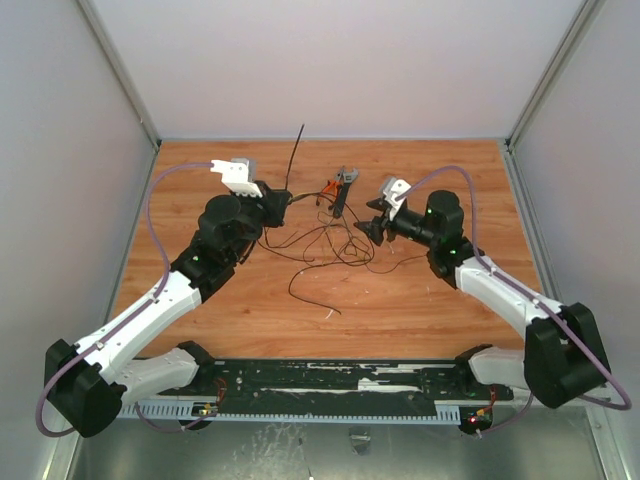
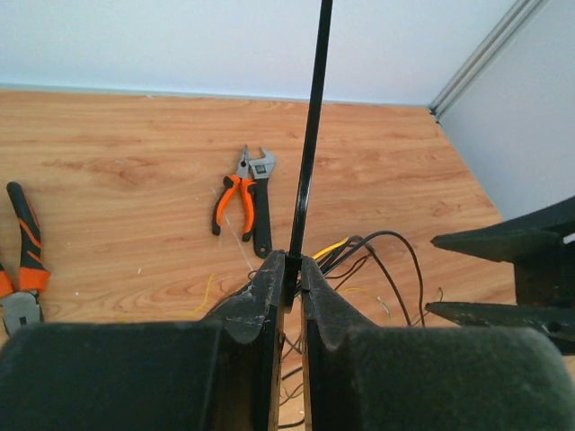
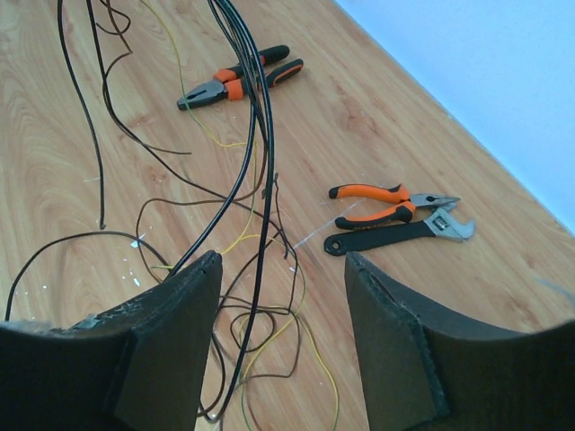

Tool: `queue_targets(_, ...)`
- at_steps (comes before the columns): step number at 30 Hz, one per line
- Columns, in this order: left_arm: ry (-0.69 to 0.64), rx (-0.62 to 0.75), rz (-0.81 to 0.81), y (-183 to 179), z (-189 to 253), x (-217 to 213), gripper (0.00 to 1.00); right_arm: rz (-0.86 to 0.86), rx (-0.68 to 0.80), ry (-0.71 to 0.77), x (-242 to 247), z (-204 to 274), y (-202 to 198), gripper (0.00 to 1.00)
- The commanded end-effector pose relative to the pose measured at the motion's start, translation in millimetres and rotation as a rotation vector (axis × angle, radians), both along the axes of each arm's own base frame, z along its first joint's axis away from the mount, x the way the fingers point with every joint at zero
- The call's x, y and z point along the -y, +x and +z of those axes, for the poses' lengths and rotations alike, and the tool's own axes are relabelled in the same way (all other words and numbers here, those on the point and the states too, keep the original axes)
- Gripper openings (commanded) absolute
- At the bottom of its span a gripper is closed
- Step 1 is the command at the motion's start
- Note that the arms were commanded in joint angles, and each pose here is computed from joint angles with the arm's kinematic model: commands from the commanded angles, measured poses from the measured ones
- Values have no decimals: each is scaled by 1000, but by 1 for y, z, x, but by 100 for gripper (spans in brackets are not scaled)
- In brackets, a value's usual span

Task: Zip-tie the wires
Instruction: Adjust the cable at the center of the board.

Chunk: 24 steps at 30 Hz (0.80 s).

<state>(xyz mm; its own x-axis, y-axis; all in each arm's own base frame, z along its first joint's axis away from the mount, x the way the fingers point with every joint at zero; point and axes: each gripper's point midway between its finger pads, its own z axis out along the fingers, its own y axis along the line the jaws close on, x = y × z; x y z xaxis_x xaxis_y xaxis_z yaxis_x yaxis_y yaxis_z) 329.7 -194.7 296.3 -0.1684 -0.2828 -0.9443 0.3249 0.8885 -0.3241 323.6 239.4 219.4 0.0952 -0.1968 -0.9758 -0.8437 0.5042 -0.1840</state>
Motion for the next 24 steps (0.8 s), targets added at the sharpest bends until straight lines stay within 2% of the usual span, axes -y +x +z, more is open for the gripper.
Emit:
queue_targets(1, -28, 49, -6, 2, 16, 0, 0, 41, -10, 44, -13, 12, 10, 57)
queue_targets(3, -29, 49, -8, 1, 16, 0, 0, 46, -20, 40, -17, 8, 17, 51)
queue_targets(5, -30, 49, -9, 1, 16, 0, 0, 49, -32, 33, -20, 3, 22, 41)
queue_targets(10, -38, 48, -8, 0, 18, 0, 0, 59, -48, 25, -22, -3, 23, 3)
queue_targets(11, -38, 45, -5, 1, 17, 0, 0, 39, -44, 21, -18, -3, 22, 0)
queue_targets(16, -20, 32, 25, 4, 13, -6, 0, -25, -12, 41, 0, 0, 7, 0)
queue_targets(24, -18, 29, 50, 5, 13, -14, 0, -247, -17, 37, 45, 1, 6, 0)
